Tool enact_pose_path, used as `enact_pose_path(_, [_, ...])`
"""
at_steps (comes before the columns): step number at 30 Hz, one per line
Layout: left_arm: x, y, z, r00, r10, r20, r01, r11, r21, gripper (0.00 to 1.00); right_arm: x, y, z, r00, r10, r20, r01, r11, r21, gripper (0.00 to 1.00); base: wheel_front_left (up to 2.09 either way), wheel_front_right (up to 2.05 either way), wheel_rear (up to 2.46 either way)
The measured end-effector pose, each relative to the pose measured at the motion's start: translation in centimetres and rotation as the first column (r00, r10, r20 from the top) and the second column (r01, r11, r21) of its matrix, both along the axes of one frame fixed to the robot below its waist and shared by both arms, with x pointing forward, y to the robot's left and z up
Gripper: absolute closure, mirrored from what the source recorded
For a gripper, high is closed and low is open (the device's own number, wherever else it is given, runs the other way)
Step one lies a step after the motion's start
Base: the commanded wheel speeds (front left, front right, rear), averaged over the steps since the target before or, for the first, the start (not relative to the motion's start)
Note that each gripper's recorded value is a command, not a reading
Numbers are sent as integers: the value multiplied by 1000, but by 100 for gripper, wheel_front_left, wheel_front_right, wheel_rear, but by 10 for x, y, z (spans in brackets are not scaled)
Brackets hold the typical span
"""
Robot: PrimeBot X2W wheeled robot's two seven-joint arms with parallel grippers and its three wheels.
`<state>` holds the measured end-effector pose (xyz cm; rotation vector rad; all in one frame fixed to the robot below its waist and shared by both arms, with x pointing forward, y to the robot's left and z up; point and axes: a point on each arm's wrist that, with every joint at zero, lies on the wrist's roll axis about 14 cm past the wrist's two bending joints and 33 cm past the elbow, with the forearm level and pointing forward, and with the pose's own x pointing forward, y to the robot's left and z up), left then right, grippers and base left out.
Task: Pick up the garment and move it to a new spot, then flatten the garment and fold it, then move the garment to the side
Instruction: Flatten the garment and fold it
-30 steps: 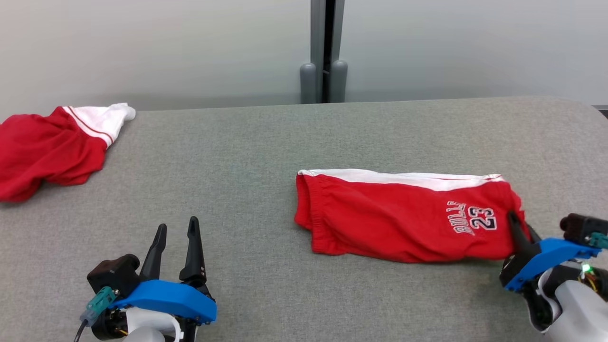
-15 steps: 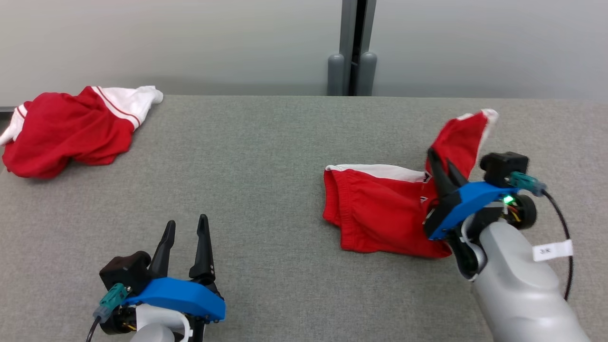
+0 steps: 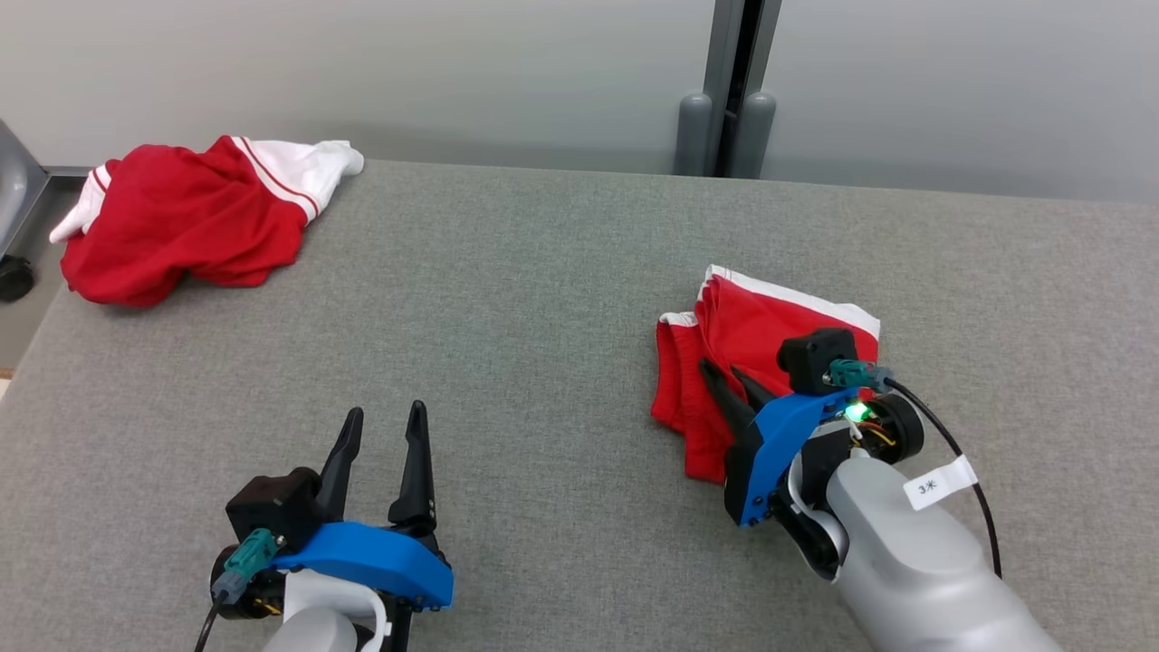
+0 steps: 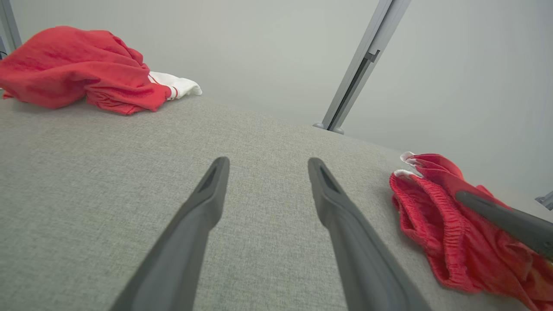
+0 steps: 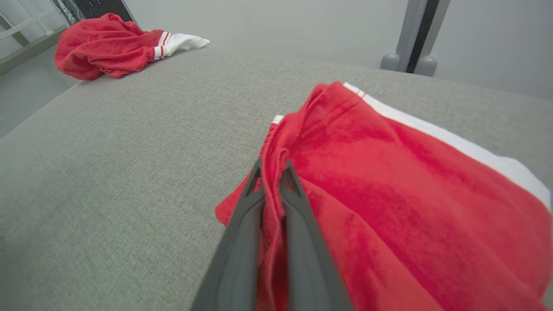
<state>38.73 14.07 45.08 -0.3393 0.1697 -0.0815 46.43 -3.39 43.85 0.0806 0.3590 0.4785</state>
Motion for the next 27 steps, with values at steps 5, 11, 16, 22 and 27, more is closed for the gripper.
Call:
enact_pose_path(5, [0, -1, 1, 1000, -8, 4, 8, 1000, 12, 0, -10, 4, -3, 1000, 28, -11, -28, 1000, -13, 89, 0, 0, 0])
enact_pose_path(11, [-1, -6, 0, 1000, -22, 4, 22, 1000, 16, 0, -18, 12, 4, 998, 59, 18, -59, 998, 1, 0, 0, 0, 0])
enact_pose_path(16, [-5, -10, -4, 1000, -29, -8, 29, 999, 13, 0, -23, 17, 10, 996, 65, 54, -67, 997, 31, 0, 0, 0, 0])
enact_pose_path(22, [-6, -12, -6, 999, -36, -14, 36, 999, 11, 0, -7, -3, 32, 990, -24, 136, 12, 996, 87, 0, 0, 0, 0])
enact_pose_path(27, [-7, -13, -9, 999, -38, -23, 39, 999, 10, 0, 15, -47, 50, 970, -120, 214, 108, 992, 67, 0, 0, 0, 0])
